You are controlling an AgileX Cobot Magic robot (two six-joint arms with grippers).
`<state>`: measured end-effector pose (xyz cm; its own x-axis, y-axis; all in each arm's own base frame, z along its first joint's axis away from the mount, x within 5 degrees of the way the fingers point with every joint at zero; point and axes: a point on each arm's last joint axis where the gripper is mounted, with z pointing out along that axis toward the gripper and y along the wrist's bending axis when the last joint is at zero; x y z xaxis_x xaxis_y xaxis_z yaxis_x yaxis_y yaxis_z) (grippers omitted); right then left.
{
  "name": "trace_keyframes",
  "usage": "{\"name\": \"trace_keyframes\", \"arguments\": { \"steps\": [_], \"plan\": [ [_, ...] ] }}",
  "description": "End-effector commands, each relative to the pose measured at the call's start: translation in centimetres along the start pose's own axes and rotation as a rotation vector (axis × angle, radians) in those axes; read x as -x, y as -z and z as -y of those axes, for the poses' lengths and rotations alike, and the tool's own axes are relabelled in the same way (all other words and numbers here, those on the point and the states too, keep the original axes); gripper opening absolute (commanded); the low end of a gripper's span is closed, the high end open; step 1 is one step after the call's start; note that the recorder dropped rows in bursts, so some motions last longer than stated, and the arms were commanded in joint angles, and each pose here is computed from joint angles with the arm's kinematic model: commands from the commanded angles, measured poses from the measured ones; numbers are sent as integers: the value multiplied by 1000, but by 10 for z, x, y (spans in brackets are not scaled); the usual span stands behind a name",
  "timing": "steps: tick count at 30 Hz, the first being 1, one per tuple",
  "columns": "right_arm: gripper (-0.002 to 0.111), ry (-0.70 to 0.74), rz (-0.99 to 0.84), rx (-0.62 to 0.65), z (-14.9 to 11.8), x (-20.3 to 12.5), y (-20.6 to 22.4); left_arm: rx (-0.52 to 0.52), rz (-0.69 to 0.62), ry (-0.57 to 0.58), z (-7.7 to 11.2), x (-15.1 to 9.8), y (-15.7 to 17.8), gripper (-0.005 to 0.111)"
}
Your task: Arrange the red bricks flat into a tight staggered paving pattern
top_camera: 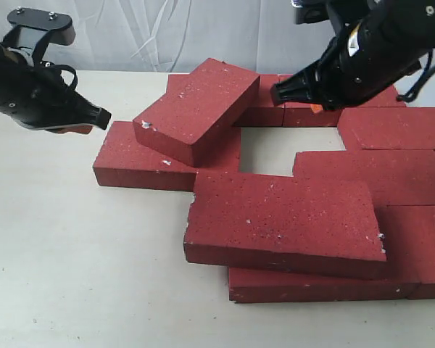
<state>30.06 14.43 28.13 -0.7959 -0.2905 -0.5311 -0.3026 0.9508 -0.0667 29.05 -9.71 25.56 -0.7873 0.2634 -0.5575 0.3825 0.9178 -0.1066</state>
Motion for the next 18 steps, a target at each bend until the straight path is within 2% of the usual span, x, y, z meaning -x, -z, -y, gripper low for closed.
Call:
{"name": "trace_keyframes", "arguments": {
  "steps": [1,6,11,15,18],
  "plan": [
    [-1,10,-6,21,-9,23,-28,-24,9,90,-4,3,-15,0],
    [-1,26,-66,25,-20,38,-79,-51,20,144,-2,4,-18,0],
    [-1,41,-146,131,-38,46,-122,-42,58,149,-4,7,-18,0],
    [-1,71,-154,279,-71,57,-138,-50,61,164,-3,8,-18,0],
    [-1,117,-141,318,-96,61,-140,-46,71,164,-3,8,-18,0]
  ]
}}
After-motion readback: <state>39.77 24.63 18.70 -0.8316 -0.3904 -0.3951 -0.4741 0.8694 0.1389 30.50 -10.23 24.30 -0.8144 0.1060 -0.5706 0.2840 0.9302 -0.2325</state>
